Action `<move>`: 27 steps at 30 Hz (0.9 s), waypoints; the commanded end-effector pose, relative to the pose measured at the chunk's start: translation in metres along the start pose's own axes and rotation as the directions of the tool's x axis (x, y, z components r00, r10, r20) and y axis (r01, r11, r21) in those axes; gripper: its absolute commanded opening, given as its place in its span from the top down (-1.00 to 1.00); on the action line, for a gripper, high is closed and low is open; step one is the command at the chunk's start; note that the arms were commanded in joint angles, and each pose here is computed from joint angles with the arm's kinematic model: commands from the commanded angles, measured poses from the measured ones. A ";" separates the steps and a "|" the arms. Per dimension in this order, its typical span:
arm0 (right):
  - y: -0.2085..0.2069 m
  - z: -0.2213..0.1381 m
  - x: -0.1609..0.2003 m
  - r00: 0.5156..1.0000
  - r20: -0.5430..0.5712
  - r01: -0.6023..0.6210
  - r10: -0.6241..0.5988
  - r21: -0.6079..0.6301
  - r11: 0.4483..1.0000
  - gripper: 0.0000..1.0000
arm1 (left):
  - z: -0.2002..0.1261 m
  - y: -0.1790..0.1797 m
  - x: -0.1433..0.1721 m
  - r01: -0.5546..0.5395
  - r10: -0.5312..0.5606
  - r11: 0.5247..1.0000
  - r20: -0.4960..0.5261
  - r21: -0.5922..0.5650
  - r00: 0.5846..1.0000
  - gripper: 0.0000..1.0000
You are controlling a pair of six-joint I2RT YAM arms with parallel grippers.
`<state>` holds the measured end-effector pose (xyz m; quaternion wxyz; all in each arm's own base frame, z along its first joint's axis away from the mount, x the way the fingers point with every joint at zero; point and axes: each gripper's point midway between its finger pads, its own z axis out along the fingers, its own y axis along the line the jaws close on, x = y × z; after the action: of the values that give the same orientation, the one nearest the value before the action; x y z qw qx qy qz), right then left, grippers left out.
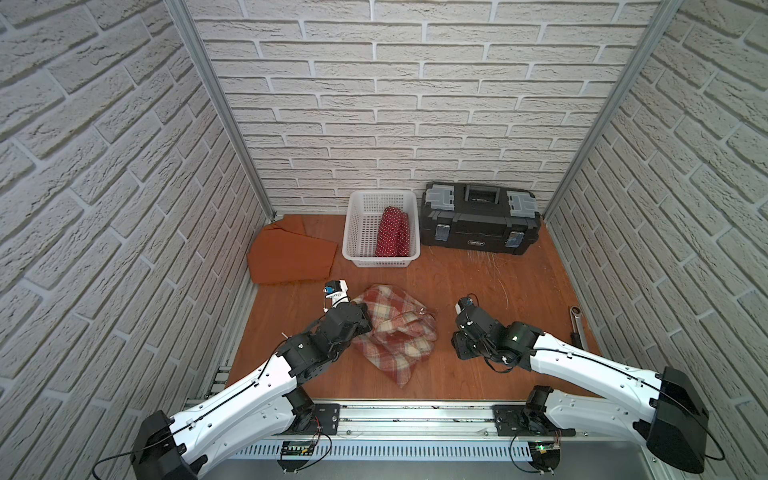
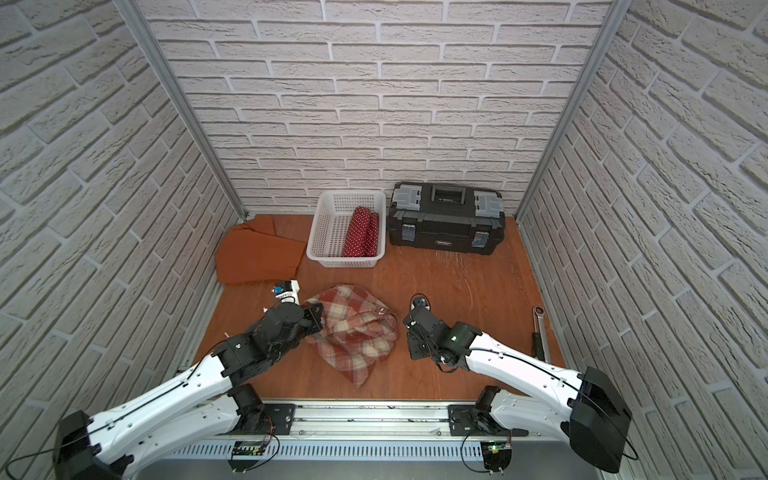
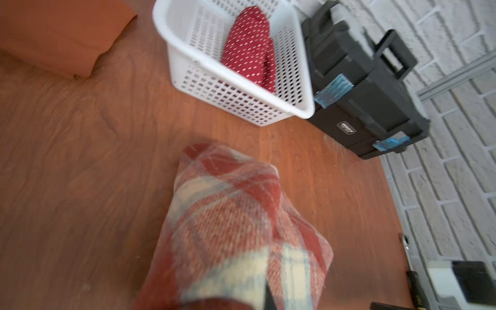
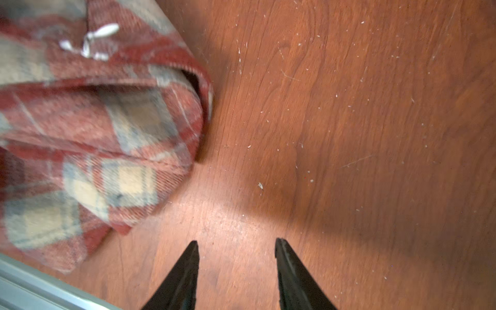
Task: Roll up the skirts
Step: Flatten out the skirt at the center of the board.
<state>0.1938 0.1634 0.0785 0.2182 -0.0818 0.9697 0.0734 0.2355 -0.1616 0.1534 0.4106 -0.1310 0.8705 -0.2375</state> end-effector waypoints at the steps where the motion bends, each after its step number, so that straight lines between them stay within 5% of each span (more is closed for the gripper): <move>1: 0.027 0.002 -0.013 1.000 0.019 0.013 -0.011 -0.104 0.994 -0.03 | 0.008 0.005 0.006 0.046 -0.046 0.999 -0.009 0.012 0.999 1.00; 5: 0.061 0.018 -0.018 1.000 0.022 0.024 -0.019 -0.253 0.967 -0.22 | 0.011 0.015 0.009 0.051 -0.052 0.999 -0.014 -0.010 0.999 1.00; 12: 0.070 0.058 -0.032 0.999 -0.003 0.050 -0.052 -0.227 0.973 -0.29 | 0.013 0.036 0.015 0.088 -0.089 0.995 -0.024 -0.043 0.996 1.00; 14: 0.070 0.066 -0.030 0.998 -0.012 0.060 -0.065 -0.221 0.973 -0.23 | 0.012 0.040 0.015 0.096 -0.097 0.994 -0.019 -0.044 0.995 1.00; 18: 0.071 0.068 -0.034 0.997 0.018 0.072 -0.070 -0.252 0.965 0.28 | 0.011 0.048 0.018 0.104 -0.105 0.993 -0.026 -0.057 0.994 1.00; 20: 0.072 0.065 -0.034 0.995 0.027 0.098 -0.094 -0.255 0.962 0.37 | 0.011 0.051 0.019 0.107 -0.109 0.992 -0.030 -0.069 0.994 1.00; 27: 0.083 0.055 -0.035 0.983 0.026 0.179 -0.181 -0.321 0.930 -0.14 | 0.013 0.065 0.022 0.116 -0.121 0.988 -0.044 -0.103 0.992 1.00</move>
<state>0.2293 0.2421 0.0343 0.1928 -0.1721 0.9506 0.1721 0.2320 -0.1259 0.1066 0.3728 -0.1933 0.8778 -0.2303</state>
